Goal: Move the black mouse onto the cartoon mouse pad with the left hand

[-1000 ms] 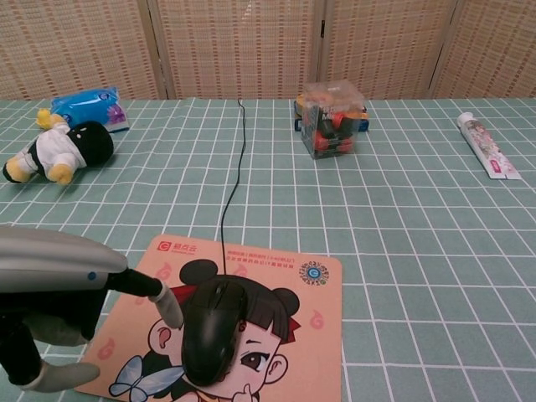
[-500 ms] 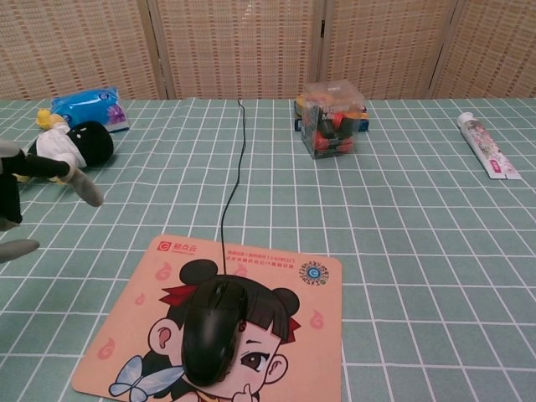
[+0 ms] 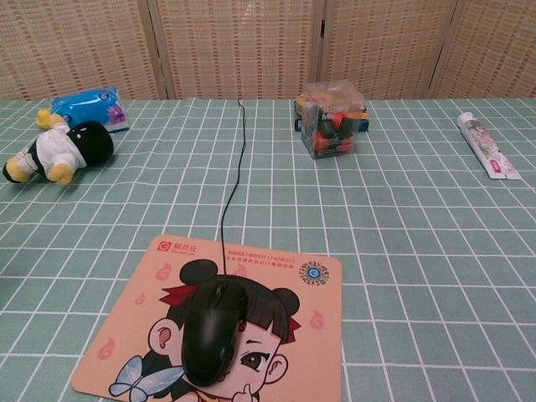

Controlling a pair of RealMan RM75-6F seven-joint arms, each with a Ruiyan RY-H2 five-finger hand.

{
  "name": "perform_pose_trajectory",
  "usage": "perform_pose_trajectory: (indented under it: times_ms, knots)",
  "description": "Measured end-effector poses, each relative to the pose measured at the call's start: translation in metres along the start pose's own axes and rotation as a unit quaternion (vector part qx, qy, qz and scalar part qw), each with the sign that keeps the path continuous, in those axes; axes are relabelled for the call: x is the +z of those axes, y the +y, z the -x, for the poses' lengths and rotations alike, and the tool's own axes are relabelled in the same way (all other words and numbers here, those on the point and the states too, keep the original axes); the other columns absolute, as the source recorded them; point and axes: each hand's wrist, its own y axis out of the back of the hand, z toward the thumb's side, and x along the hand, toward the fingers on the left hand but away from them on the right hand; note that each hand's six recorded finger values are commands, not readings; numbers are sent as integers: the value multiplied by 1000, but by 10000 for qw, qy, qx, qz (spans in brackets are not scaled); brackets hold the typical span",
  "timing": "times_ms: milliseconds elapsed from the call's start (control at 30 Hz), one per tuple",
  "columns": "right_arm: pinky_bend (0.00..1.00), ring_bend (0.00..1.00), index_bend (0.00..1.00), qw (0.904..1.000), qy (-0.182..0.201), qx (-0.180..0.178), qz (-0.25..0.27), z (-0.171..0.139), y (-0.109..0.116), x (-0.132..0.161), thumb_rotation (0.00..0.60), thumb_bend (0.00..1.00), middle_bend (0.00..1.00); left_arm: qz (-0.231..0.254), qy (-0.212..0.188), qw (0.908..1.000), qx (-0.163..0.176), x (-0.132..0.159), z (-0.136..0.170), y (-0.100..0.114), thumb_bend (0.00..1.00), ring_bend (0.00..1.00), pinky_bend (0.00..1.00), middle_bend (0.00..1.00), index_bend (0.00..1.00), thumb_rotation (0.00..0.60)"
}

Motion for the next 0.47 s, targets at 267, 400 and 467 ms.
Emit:
perform_pose_trajectory:
  times_ms: [267, 400, 467]
  knots:
    - [380, 312, 347, 9998, 0, 169, -90, 2, -7, 1, 600, 362, 403, -49, 805, 9965, 235, -40, 27, 11, 380, 594, 744, 564, 410, 600]
    - [380, 311, 347, 9997, -52, 228, -117, 5, -11, 0, 600, 362, 402, -188, 997, 9946, 223, -46, 34, 12, 380, 594, 744, 564, 414, 600]
    - [380, 312, 347, 9996, -69, 254, -124, 6, -12, -1, 600, 362, 402, -159, 1023, 9943, 233, -46, 36, 12, 380, 594, 744, 564, 416, 600]
